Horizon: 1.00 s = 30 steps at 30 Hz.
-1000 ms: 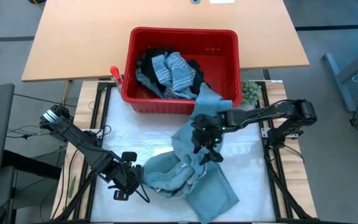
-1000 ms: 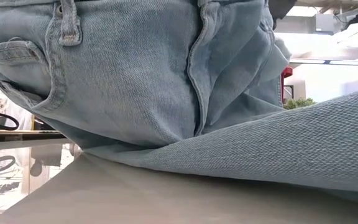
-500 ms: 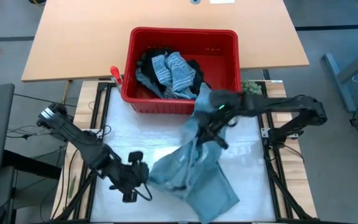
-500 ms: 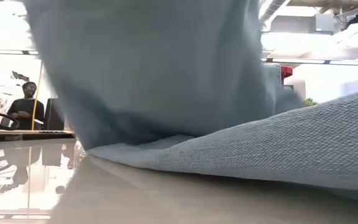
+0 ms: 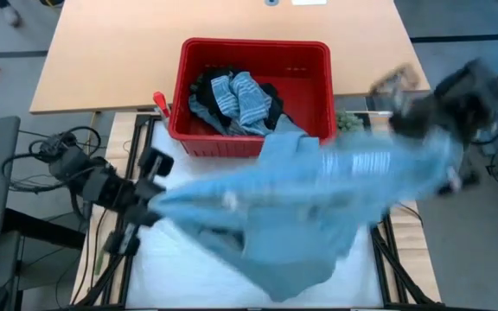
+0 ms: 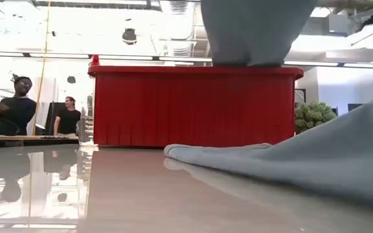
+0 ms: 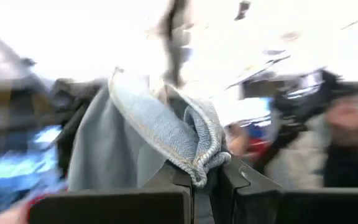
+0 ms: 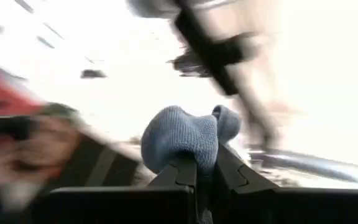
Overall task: Fold Laundry from Bin
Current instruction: Fold the light blue pants
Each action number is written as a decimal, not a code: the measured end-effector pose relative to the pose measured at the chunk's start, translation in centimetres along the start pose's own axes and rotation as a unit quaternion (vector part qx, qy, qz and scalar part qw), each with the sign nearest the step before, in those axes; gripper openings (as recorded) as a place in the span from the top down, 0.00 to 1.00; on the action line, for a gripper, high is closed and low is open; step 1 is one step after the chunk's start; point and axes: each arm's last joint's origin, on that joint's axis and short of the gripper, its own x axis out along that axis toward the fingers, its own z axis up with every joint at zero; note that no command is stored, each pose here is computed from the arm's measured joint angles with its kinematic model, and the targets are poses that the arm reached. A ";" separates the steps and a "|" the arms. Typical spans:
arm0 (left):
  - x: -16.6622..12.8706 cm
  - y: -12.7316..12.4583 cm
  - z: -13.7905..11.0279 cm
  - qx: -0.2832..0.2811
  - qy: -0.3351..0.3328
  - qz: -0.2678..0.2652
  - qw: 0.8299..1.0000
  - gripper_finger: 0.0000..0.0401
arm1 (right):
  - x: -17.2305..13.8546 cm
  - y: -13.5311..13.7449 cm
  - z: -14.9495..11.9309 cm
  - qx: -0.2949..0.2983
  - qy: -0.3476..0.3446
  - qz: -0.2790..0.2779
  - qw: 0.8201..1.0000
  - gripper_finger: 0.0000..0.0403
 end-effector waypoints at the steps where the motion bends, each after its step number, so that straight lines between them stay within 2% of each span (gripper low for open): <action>1: 0.1 -0.3 -0.1 0.000 -0.007 -0.025 1.000 0.99 | 1.0 0.8 -0.8 0.010 0.005 0.024 1.000 0.91; 3: 0.3 -0.9 -0.6 -0.001 -0.010 -0.069 0.998 0.99 | 3.0 2.5 -3.2 0.015 0.023 0.061 0.998 0.91; 5: 0.5 -1.4 -0.9 0.004 -0.018 -0.103 0.995 0.99 | 4.6 4.1 -4.8 -0.007 0.011 0.089 0.996 0.91; 8: 0.8 -2.1 -1.3 0.032 -0.035 -0.148 0.988 0.99 | 5.8 5.8 -5.3 -0.127 -0.027 0.105 0.986 0.91; 11: 0.8 -2.3 -1.3 0.063 -0.048 -0.153 0.985 0.99 | 6.1 6.2 -4.9 -0.211 -0.053 0.088 0.972 0.91; 13: 0.6 -2.2 -0.9 0.088 -0.056 -0.150 0.983 0.99 | 5.9 5.8 -4.4 -0.226 -0.059 0.056 0.971 0.91; 15: 0.5 -2.0 -0.7 0.105 -0.050 -0.132 0.984 0.99 | 5.4 4.8 -3.7 -0.232 -0.032 -0.006 0.972 0.91; 19: 0.1 -1.3 -1.0 0.123 0.031 -0.040 0.991 0.99 | 3.3 2.2 -2.7 -0.186 0.081 -0.140 0.969 0.91; 23: -0.4 -0.8 -2.6 0.141 0.157 0.031 0.977 0.98 | 0.4 0.6 -3.5 -0.066 0.219 -0.162 0.960 0.91; 25: -0.7 -0.8 -3.7 0.140 0.220 0.046 0.964 0.98 | -1.1 0.6 -4.3 -0.017 0.301 -0.153 0.941 0.91; 27: -1.2 -0.7 -4.9 0.124 0.277 0.052 0.951 0.98 | -2.8 1.2 -4.8 0.020 0.389 -0.137 0.911 0.91; 30: -2.1 -0.4 -6.9 0.078 0.364 0.070 0.926 0.98 | -4.6 2.6 -4.8 0.093 0.459 -0.101 0.878 0.91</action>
